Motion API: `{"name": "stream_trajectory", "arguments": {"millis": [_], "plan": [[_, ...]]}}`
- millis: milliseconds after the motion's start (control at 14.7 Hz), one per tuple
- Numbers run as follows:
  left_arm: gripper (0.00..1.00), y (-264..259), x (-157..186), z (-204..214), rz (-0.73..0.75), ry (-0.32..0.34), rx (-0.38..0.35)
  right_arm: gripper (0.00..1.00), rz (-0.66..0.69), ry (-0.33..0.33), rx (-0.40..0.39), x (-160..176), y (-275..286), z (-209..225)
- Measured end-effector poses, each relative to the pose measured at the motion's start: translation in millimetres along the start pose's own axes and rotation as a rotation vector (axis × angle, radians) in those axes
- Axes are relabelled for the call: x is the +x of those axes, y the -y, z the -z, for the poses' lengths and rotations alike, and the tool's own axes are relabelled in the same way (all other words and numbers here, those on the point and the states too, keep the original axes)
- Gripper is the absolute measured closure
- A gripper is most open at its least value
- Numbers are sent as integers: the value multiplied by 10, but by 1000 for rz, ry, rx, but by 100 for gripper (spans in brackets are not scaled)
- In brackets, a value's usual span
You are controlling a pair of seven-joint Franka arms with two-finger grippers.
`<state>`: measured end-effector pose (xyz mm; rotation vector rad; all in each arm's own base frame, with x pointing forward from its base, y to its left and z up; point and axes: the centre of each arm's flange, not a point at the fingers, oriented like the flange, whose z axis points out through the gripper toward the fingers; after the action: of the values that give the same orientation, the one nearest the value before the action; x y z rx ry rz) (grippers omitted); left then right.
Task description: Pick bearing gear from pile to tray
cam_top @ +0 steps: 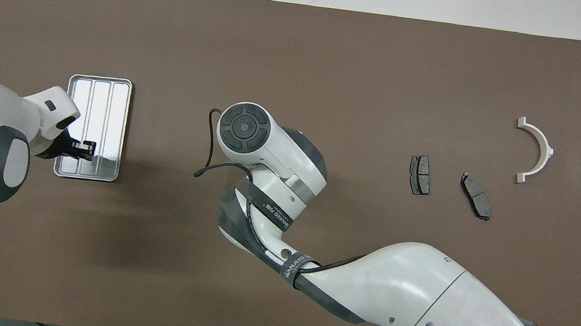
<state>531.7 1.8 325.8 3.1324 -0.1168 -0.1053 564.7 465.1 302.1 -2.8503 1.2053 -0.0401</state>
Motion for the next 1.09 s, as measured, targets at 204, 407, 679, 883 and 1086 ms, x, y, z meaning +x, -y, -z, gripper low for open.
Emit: {"name": "stream_trajectory", "arguments": {"millis": [204, 407, 679, 883, 1086], "plan": [[76, -3, -46, -111, 0, -19, 2, 65, 4, -5, 11, 58, -57, -135], [76, -4, -66, -162, -3, -19, 2, 65, 6, -7, 21, 68, -58, -131], [59, -4, -69, -200, -8, -14, 2, 39, -18, -23, 2, 256, -77, -32], [25, -27, -13, -125, -13, -30, 3, 6, -39, -47, -10, 752, -123, 331], [10, -327, 247, 277, 45, -63, -4, 0, 0, 2, 10, 1399, -311, 888]]}}
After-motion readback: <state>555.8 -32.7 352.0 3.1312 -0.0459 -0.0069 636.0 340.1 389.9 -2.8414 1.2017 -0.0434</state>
